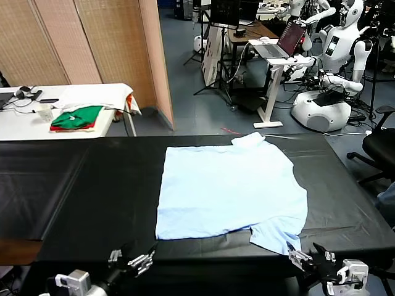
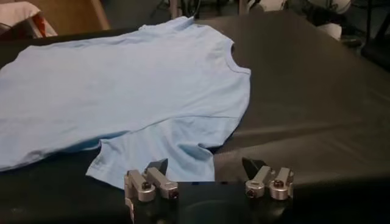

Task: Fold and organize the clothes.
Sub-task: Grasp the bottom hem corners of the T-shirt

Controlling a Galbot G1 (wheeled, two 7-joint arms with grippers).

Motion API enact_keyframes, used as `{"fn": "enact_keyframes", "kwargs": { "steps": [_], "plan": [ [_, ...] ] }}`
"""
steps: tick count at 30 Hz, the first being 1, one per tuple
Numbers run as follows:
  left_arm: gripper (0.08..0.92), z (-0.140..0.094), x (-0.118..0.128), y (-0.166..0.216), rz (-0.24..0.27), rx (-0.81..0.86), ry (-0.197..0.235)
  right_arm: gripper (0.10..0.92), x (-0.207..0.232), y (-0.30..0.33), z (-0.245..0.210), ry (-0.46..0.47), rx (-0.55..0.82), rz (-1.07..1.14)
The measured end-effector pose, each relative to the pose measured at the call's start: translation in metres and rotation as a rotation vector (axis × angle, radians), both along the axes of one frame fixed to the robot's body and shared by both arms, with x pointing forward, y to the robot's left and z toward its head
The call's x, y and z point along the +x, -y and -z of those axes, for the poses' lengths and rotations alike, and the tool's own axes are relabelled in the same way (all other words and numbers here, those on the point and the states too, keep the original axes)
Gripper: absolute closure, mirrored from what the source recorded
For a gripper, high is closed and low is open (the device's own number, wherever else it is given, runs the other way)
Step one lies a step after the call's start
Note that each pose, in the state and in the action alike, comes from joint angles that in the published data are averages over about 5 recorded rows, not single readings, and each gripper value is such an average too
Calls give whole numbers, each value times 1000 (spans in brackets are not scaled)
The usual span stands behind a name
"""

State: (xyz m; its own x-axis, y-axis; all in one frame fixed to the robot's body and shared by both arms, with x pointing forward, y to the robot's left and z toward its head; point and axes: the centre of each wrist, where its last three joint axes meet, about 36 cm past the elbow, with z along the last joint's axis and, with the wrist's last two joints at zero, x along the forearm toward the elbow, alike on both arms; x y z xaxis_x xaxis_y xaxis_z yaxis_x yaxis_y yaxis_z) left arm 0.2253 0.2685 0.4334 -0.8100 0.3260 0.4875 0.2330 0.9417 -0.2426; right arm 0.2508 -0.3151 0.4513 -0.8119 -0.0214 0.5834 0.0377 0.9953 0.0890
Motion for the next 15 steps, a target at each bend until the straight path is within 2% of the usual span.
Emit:
{"fn": "enact_keyframes", "kwargs": {
  "steps": [9, 12, 15],
  "plan": [
    [92, 9, 11, 10, 6, 4, 16, 120, 7, -1, 11, -15, 10, -1],
    [92, 13, 15, 13, 2, -6, 22, 175, 8, -2, 14, -22, 13, 1],
    [95, 18, 19, 16, 0, -17, 23, 267, 8, -2, 15, -22, 14, 0]
  ]
}}
